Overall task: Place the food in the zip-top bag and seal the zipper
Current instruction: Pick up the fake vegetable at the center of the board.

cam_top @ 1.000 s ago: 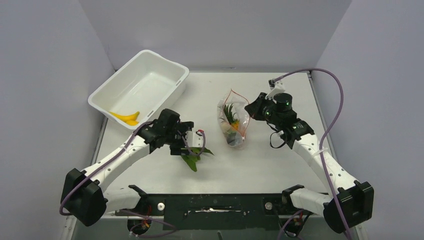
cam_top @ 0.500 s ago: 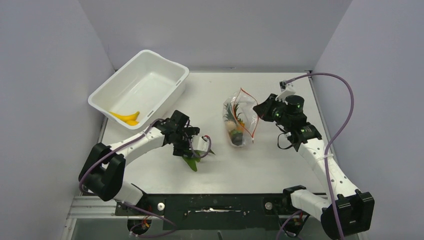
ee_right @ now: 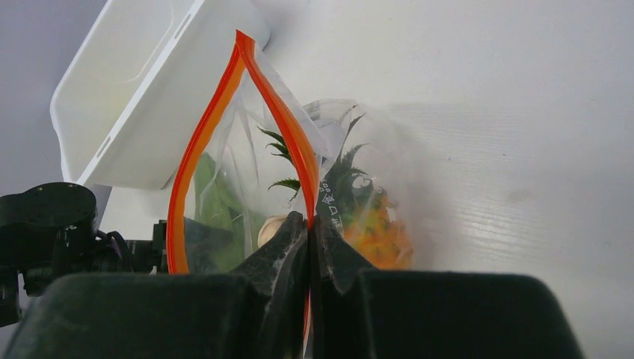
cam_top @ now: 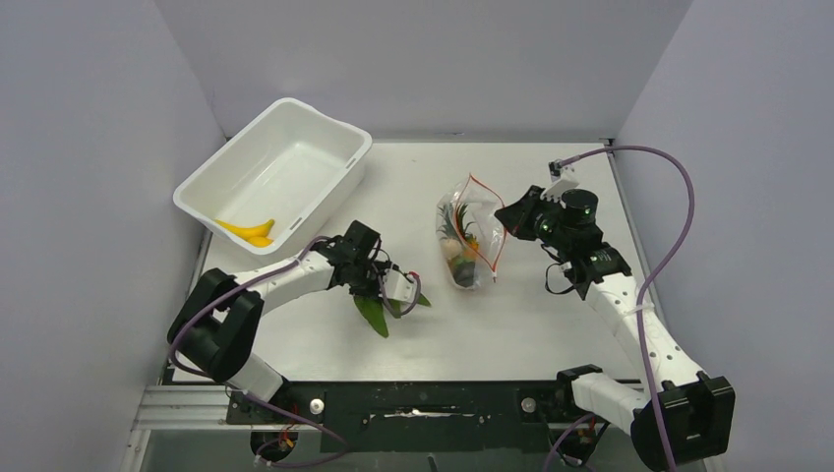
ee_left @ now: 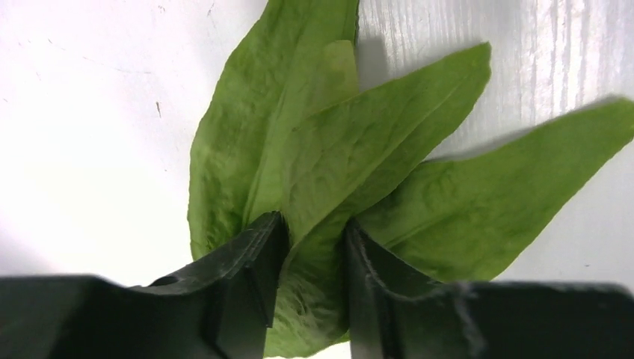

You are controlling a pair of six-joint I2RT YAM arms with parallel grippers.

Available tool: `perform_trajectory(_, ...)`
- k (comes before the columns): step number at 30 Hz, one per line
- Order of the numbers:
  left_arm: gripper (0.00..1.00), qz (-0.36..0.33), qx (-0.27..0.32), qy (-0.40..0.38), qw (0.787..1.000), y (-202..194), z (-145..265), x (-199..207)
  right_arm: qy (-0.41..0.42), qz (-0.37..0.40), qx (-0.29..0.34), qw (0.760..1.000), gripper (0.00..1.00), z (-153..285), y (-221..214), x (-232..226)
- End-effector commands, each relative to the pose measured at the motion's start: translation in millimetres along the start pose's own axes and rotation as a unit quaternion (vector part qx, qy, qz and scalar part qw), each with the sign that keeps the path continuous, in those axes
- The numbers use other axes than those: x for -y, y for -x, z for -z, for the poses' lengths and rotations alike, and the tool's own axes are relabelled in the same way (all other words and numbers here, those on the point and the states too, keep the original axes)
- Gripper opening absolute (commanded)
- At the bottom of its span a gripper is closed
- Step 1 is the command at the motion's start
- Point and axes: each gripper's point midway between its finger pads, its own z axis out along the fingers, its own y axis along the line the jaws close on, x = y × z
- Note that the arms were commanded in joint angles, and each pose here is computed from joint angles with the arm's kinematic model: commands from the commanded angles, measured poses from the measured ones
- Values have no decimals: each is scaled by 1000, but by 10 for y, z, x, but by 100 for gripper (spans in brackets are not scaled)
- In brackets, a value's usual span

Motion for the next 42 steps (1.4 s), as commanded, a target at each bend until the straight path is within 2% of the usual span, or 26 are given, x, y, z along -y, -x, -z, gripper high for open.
perform_trajectory(1, 24, 13, 10, 22, 1000, 142, 62, -207, 31, -4, 42, 999, 0, 38, 192, -136)
perform_trajectory(4, 8, 45, 6, 64, 997, 209, 202, -368, 36, -13, 35, 999, 0, 20, 151, -147)
perform_trajectory(8, 1, 84, 22, 131, 988, 370, 439, -582, 28, -16, 29, 999, 0, 6, 115, -107)
perform_trajectory(18, 0, 174, 104, 264, 943, 683, 1039, -965, 27, -23, 22, 999, 0, -33, 100, -134)
perform_trajectory(25, 0, 281, 129, 341, 888, 719, 1502, -1194, 30, -22, 7, 999, 0, -96, 66, -211)
perform_trajectory(31, 0, 366, 192, 386, 825, 905, 1931, -1434, 40, -26, 2, 999, 0, -138, 92, -325)
perform_trajectory(35, 0, 403, 265, 390, 784, 1139, 2233, -1519, 44, -25, 6, 999, 0, -167, 132, -416)
perform_trajectory(42, 0, 447, 438, 354, 695, 1651, 2795, -1569, 70, -28, 5, 997, 0, -231, 153, -658)
